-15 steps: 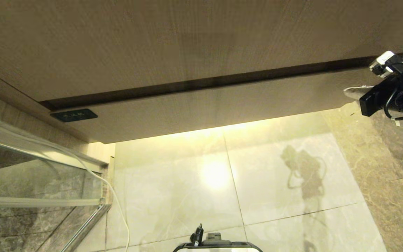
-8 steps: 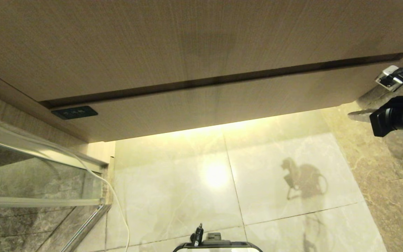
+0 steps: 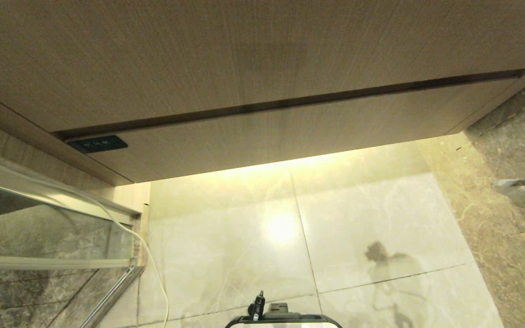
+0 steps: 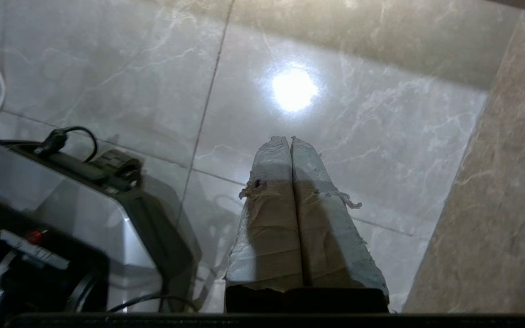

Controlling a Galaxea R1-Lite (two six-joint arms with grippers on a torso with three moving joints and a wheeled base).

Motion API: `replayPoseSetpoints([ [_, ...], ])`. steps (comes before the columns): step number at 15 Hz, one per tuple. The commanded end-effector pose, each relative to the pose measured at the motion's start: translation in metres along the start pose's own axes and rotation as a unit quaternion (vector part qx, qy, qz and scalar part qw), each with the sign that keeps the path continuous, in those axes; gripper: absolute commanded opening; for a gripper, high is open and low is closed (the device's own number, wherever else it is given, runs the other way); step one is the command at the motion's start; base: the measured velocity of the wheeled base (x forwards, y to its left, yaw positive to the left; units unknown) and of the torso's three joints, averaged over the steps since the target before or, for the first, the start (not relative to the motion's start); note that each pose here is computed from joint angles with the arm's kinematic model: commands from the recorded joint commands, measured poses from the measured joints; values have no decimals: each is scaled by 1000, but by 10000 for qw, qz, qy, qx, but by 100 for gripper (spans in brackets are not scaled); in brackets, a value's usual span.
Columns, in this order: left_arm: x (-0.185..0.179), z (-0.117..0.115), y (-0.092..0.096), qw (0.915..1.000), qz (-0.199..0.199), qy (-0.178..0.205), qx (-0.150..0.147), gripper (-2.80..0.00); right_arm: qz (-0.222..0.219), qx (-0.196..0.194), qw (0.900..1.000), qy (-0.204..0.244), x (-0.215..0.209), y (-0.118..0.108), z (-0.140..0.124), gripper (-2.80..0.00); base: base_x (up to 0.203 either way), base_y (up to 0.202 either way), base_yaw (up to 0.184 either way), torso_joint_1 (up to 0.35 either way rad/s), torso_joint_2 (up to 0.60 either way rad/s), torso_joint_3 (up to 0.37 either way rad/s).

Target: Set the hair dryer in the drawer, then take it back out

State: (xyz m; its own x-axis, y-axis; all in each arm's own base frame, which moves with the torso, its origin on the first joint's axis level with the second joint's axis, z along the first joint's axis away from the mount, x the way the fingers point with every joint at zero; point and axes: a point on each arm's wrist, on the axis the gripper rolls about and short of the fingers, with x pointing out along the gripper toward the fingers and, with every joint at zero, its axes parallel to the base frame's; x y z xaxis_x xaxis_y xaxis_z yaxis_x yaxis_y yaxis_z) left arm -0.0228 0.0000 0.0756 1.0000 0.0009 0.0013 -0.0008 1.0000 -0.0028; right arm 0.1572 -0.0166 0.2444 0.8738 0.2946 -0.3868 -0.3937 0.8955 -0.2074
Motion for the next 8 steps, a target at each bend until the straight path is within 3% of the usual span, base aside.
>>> replayPoseSetpoints([
  [1, 0, 0, 0, 10000, 3, 6, -2, -280, -185, -161, 9987, -455, -43, 28, -11, -280, 0, 0, 0, 0, 0, 0],
  [5, 0, 0, 0, 10000, 3, 4, -2, -280, -159, -174, 9956, -908, -86, 84, -79, -280, 0, 0, 0, 0, 0, 0],
  [7, 0, 0, 0, 10000, 3, 6, -2, -280, -77, -98, 9950, -989, -89, 100, -113, -280, 0, 0, 0, 0, 0, 0],
  [8, 0, 0, 0, 10000, 3, 6, -2, -280, -81, -119, 9921, -1247, -94, 107, -124, -280, 0, 0, 0, 0, 0, 0],
])
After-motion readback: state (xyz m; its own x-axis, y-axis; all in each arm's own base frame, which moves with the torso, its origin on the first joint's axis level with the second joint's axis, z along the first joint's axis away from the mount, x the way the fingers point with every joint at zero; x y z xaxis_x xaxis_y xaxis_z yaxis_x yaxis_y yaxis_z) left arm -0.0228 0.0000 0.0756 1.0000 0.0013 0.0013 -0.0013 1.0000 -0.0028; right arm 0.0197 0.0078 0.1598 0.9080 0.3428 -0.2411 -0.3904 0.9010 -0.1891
